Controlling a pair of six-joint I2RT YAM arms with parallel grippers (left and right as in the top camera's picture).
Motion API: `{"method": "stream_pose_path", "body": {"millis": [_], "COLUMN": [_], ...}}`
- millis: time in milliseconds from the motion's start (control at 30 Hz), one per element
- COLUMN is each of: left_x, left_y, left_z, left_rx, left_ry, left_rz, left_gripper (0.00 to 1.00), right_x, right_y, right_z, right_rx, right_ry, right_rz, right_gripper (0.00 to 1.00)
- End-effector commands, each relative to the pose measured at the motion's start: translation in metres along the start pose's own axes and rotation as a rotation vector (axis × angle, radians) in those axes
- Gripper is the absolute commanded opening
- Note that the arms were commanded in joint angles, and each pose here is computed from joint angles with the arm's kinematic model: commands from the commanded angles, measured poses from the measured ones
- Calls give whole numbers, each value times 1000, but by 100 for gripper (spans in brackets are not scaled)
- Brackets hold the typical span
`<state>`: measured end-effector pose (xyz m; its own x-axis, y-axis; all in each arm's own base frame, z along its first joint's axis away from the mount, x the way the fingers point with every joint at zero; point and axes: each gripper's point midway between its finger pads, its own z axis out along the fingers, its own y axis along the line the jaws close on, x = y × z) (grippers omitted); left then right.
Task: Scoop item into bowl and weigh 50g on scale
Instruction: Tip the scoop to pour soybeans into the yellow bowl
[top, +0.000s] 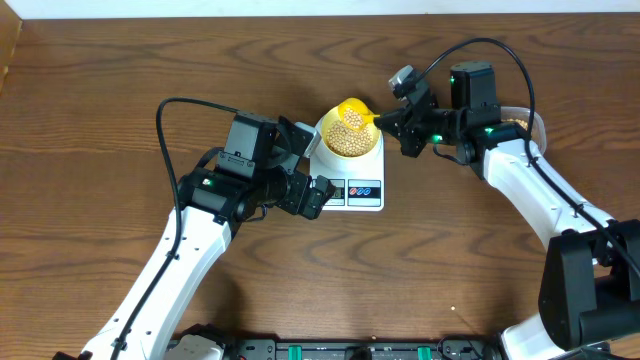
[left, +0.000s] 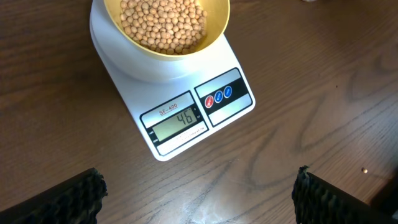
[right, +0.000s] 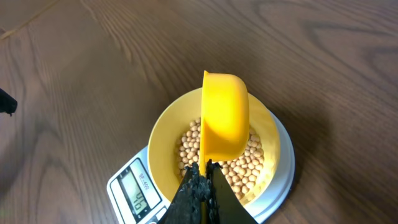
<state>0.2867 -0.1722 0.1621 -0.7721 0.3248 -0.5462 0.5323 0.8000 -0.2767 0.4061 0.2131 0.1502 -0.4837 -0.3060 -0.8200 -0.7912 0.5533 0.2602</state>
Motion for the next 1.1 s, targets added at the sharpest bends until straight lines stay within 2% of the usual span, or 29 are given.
{"method": "stream_pose_path", "body": {"millis": [0,33,133,533,733,1067], "left_x": [1,1,1,1,1,1], "left_y": [1,1,1,1,1,1], "left_z": [1,1,1,1,1,1], "left_rx": [-6,-5,-5,-5,-6,-5], "left_ry": [4,3,3,3,3,4], "left_rz": [-6,-5,-5,-5,-5,-6], "left_gripper": [98,98,98,98,98,98], "right_x": [-8,-6,-8,-4,-8,-9], "right_y": [4,-3,9,14,13,12], "right_z": [-4,-4,-4,0,0,0], "right_rx": [15,55,-8,-15,-11,-9], "right_ry": [-7,5,-10,11,-5,-7], "right_rz": [-48,-46,-43,-71,61,94], "right_gripper": [1,1,1,1,1,1]}}
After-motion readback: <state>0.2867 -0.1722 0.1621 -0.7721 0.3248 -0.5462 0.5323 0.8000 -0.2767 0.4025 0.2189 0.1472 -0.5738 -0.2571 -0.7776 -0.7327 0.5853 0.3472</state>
